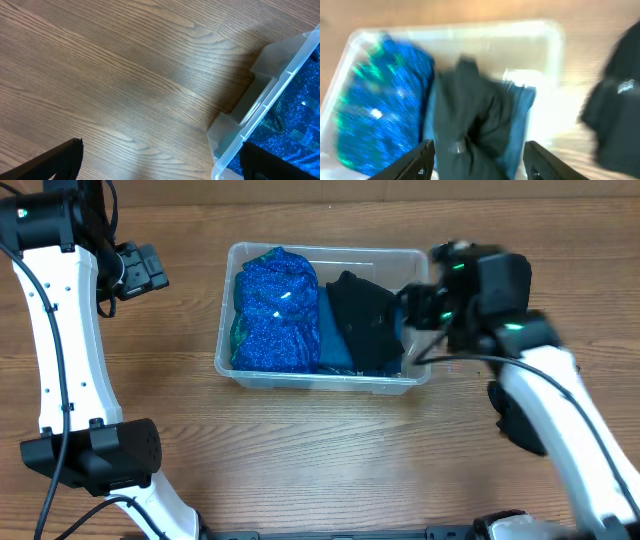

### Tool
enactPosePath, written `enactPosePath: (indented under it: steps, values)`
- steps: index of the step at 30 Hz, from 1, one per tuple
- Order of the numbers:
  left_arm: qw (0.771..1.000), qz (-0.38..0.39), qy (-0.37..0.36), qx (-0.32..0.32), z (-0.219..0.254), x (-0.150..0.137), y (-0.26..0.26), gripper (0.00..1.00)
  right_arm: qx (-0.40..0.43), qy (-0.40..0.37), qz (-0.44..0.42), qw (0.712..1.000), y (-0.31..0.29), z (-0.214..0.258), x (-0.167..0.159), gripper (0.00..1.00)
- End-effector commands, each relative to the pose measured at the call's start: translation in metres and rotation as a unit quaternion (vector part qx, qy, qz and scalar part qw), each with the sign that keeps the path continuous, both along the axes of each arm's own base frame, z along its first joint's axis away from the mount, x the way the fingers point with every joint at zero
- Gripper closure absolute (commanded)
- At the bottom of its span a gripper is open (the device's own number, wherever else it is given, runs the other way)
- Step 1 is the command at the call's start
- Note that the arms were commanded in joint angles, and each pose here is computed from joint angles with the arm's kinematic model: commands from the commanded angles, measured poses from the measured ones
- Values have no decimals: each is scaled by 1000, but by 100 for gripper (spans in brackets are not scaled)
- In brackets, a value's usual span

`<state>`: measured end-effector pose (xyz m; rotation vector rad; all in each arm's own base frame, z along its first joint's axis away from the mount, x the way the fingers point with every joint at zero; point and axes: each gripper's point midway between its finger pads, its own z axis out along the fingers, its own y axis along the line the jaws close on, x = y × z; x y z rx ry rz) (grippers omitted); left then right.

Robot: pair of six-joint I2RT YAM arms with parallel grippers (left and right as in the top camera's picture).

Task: Pack container
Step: 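Grasp the next black garment on the right with the right gripper, then place the black garment into the container on top of the others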

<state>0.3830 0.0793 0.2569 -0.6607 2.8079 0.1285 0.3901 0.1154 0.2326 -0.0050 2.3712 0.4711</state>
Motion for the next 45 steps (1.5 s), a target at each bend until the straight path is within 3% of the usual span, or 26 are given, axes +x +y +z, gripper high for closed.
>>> enactPosePath:
  steps: [1,3,4,5,7,13,19,24,26,27,28,29,32,35,36,39,42,45]
  values:
    - [1000,-2,-4,3,3,-1,1,0,-5,-69,-76,995,-58,65,-8,39]
    - [1000,-2,-4,2,3,-1,1,0,-14,-36,-141,989,-101,54,-17,39]
    - [1000,-2,-4,2,3,-1,1,0,-12,-6,-185,983,-127,42,-23,30]
    - [1000,-2,-4,2,3,-1,1,0,-2,33,-236,971,-156,26,-33,11]
    - [1000,-2,-4,2,3,-1,1,0,6,99,-316,944,-211,-4,-51,0]
    - [1000,-2,-4,2,3,-1,1,0,73,266,-443,853,-312,-101,-101,0]
    - [1000,-2,-4,2,3,-1,1,0,109,371,-374,843,-309,-185,-106,0]
    - [1000,-2,-4,2,3,-1,1,0,126,396,-337,845,-291,-228,-116,1]
    - [1000,-2,-4,2,3,-1,1,0,158,383,-322,851,-276,-239,-114,9]
    - [1000,-2,-4,2,3,-1,1,0,177,375,-314,854,-268,-242,-112,19]
    - [1000,-2,-4,2,3,-1,1,0,197,370,-307,855,-261,-242,-109,35]
    - [1000,-2,-4,2,3,-1,1,0,210,364,-301,856,-258,-239,-106,44]
    - [1000,-2,-4,2,3,-1,1,0,203,326,-292,876,-255,-211,-94,64]
    - [1000,-2,-4,2,3,-1,1,0,200,234,-262,915,-245,-136,-69,71]
    - [1000,-2,-4,2,3,-1,1,0,191,184,-235,935,-228,-89,-63,75]
    - [1000,-2,-4,2,3,-1,1,0,155,85,-169,970,-174,-1,-67,83]
    - [1000,-2,-4,2,3,-1,1,0,167,0,-80,983,-90,65,-78,86]
    - [1000,-2,-4,2,3,-1,1,0,213,-25,-12,977,-17,97,-80,88]
